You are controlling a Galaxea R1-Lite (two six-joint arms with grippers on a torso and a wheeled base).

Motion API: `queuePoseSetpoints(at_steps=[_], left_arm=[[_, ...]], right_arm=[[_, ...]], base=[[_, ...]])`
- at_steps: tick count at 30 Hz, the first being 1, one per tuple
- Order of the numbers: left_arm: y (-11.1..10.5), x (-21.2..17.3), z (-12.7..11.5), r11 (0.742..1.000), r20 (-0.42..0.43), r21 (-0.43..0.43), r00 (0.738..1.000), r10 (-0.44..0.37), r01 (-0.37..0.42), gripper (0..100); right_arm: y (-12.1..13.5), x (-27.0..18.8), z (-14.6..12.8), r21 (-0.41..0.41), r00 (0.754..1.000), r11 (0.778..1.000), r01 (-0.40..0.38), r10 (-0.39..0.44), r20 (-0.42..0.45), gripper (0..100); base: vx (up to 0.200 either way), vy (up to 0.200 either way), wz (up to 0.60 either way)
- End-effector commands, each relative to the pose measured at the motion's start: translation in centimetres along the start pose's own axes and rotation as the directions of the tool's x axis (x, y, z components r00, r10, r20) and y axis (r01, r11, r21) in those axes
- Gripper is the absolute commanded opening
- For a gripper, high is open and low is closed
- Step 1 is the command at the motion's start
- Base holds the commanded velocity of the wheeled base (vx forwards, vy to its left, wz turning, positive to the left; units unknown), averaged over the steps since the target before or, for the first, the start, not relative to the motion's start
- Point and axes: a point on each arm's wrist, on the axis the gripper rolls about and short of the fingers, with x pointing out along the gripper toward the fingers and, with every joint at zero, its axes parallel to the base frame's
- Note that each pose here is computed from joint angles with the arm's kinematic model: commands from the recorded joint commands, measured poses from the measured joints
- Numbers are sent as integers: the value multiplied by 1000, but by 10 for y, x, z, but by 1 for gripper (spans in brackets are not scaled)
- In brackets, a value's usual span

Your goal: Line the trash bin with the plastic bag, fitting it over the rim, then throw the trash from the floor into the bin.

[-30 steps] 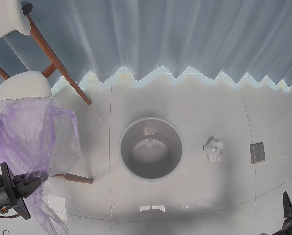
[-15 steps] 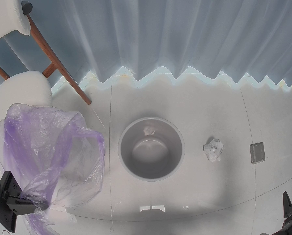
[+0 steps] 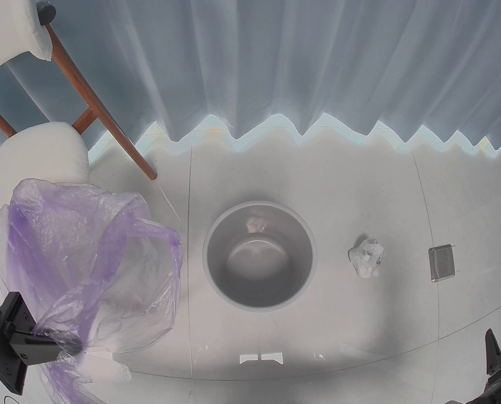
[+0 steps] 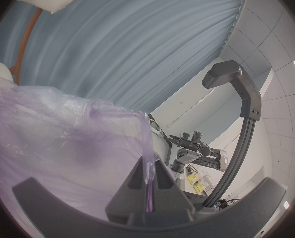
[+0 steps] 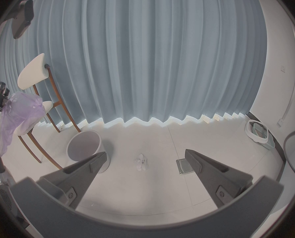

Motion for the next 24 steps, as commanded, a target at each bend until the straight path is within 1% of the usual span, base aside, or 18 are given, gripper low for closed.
queuePoseSetpoints(at_steps=[1, 7, 9, 10, 12, 14, 15, 16, 19, 21, 24], left_arm=[[2, 1, 0, 1000, -3, -15, 1000, -2, 2, 0], [2, 1, 5, 1000, 4, -7, 1000, 4, -4, 0], [2, 1, 8, 999, 4, -36, 1000, -1, 1, 0], [1, 1, 9, 997, 6, -72, 1000, -6, 6, 0], [0, 4, 13, 993, 2, -112, 999, -35, 35, 0], [2, 9, 14, 989, -15, -123, 996, -86, 84, 0], [2, 9, 15, 989, -15, -123, 996, -89, 87, 0], [4, 13, 17, 987, -21, -121, 993, -113, 110, 0], [6, 14, 21, 988, -14, -100, 993, -115, 113, 0], [12, 18, 25, 988, -12, -99, 993, -117, 115, 0], [24, 22, 22, 987, -20, -126, 994, -107, 103, 0]], right_arm=[[0, 0, -5, 0, 1000, 1000, 0, 0, -1, 100], [0, 0, -5, 0, 1000, 1000, 0, 0, -1, 100], [0, 0, -5, 0, 1000, 1000, 0, 0, -1, 100], [0, 0, -5, 0, 1000, 1000, 0, 0, -1, 100], [0, 0, -5, 0, 1000, 1000, 0, 0, -1, 100], [0, 0, -5, 0, 1000, 1000, 0, 0, -1, 100], [0, 0, -5, 0, 1000, 1000, 0, 0, -1, 100], [0, 0, -5, 0, 1000, 1000, 0, 0, -1, 100], [0, 0, -5, 0, 1000, 1000, 0, 0, -1, 100], [0, 0, -5, 0, 1000, 1000, 0, 0, -1, 100], [0, 0, -5, 0, 1000, 1000, 0, 0, -1, 100]], base=[[0, 0, 0], [0, 0, 0], [0, 0, 0], [0, 0, 0], [0, 0, 0], [0, 0, 0], [0, 0, 0], [0, 0, 0], [0, 0, 0], [0, 0, 0], [0, 0, 0]])
